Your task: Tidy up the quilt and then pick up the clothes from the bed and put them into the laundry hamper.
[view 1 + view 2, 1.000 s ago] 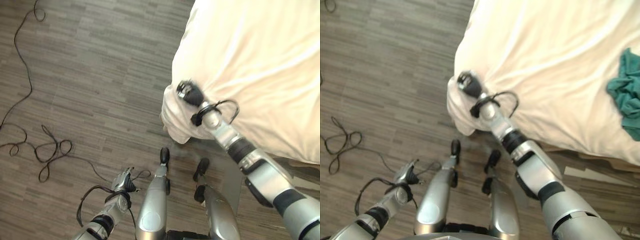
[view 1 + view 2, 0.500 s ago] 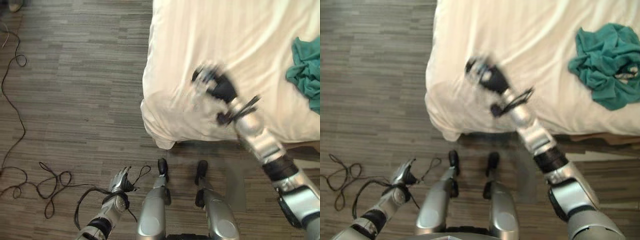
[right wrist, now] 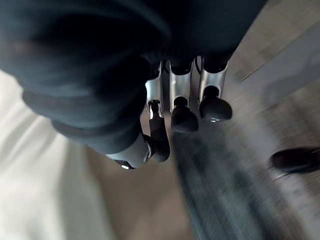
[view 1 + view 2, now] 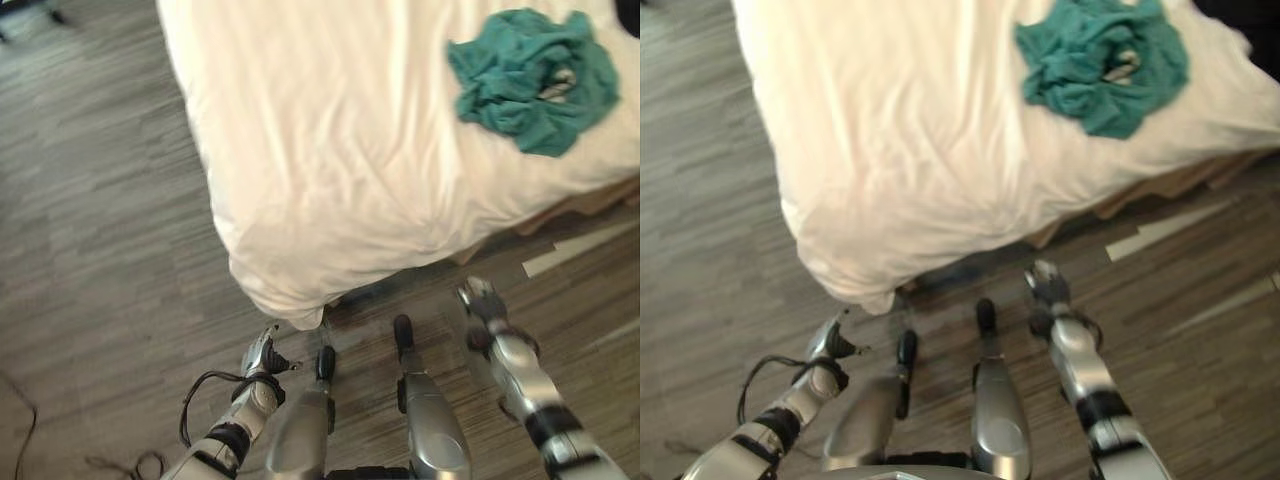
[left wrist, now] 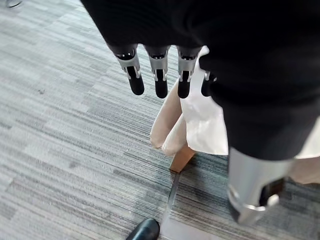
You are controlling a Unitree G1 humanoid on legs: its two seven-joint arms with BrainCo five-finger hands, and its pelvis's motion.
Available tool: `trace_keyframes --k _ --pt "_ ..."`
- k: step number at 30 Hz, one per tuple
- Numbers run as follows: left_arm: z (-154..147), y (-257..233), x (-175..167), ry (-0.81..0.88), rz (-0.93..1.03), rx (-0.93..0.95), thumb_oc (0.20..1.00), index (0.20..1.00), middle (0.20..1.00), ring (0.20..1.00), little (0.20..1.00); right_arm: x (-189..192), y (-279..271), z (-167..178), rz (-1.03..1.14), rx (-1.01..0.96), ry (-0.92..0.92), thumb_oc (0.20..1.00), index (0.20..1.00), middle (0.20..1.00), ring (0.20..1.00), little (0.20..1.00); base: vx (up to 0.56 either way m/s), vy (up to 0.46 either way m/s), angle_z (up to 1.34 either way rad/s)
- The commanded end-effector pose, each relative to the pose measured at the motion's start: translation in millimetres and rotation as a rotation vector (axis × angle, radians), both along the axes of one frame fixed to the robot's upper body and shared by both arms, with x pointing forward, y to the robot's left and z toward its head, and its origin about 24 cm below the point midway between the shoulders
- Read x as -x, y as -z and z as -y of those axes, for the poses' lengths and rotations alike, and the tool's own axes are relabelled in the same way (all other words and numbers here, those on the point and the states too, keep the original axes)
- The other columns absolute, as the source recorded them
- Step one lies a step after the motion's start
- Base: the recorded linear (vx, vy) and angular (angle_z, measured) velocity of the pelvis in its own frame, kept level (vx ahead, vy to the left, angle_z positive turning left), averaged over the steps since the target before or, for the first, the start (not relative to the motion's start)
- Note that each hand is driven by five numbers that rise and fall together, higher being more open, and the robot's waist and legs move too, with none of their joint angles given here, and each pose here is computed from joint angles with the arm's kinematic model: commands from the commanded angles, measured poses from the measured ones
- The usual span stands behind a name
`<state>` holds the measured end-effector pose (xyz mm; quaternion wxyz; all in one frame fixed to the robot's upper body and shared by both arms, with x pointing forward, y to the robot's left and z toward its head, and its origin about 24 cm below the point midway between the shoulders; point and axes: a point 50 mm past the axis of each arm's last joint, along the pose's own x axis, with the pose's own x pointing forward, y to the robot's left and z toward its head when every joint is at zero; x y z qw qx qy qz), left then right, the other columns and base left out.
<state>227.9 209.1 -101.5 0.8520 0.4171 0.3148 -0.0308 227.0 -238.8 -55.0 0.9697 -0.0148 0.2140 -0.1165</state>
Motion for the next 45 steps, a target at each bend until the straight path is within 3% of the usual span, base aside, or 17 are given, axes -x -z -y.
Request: trace_keyframes --k 1,2,3,10,14,20,29,30,34,45 --pt "-15.4 9.9 19.4 0.017 -0.090 -0.052 1.000 1.000 1.000 1.000 1.000 -2.1 -1.3 -1.1 0.009 0.020 -0.043 0.200 0.200 0.200 0.200 0.200 -0.20 0.132 -1.67" --pt "-20.7 12.4 26.4 0.014 -0.116 -0.058 1.000 1.000 1.000 1.000 1.000 24.5 23.7 2.3 -0.125 0.042 -0.039 0.561 0.561 0.561 0.561 0.561 -0.17 0.103 -1.56" --pt "-22.4 13.9 29.6 0.012 -0.129 -0.057 1.000 1.000 1.000 1.000 1.000 33.0 33.9 5.1 -0.191 0.059 -0.038 1.000 1.000 1.000 1.000 1.000 -0.17 0.103 -1.59" --pt "-22.6 24.2 49.1 0.019 -0.202 -0.026 1.000 1.000 1.000 1.000 1.000 73.5 75.4 5.8 -0.524 0.190 -0.113 1.000 1.000 1.000 1.000 1.000 -0.04 -0.135 -1.97" --pt "-20.5 31.6 61.6 -0.077 -0.221 0.050 1.000 1.000 1.000 1.000 1.000 103.0 93.0 -0.2 -0.688 0.194 -0.204 1.000 1.000 1.000 1.000 1.000 0.07 -0.354 -1.60" --pt "-16.3 31.6 59.8 -0.231 -0.164 0.162 1.000 1.000 1.000 1.000 1.000 108.7 93.2 11.0 -0.730 0.245 -0.195 1.000 1.000 1.000 1.000 1.000 0.07 -0.190 -1.44" --pt "-20.2 40.2 77.5 -0.191 -0.260 0.104 1.000 1.000 1.000 1.000 1.000 121.2 94.7 19.4 -0.755 0.237 -0.118 1.000 1.000 1.000 1.000 1.000 0.11 0.045 -0.30" --pt "-35.4 45.7 104.7 -0.318 -0.296 0.074 1.000 1.000 1.000 1.000 1.000 149.1 101.7 18.2 -0.798 0.103 0.098 1.000 1.000 1.000 1.000 1.000 0.04 -0.008 0.21" --pt "-41.5 49.5 120.2 -0.372 -0.334 0.073 1.000 1.000 1.000 1.000 1.000 140.8 100.8 16.4 -0.787 0.123 0.072 1.000 1.000 1.000 1.000 1.000 0.13 -0.100 0.00" --pt "-38.3 48.5 118.2 -0.398 -0.296 0.119 1.000 1.000 1.000 1.000 1.000 123.7 89.2 39.1 -0.762 0.241 0.022 1.000 1.000 1.000 1.000 1.000 0.25 -0.078 0.03"
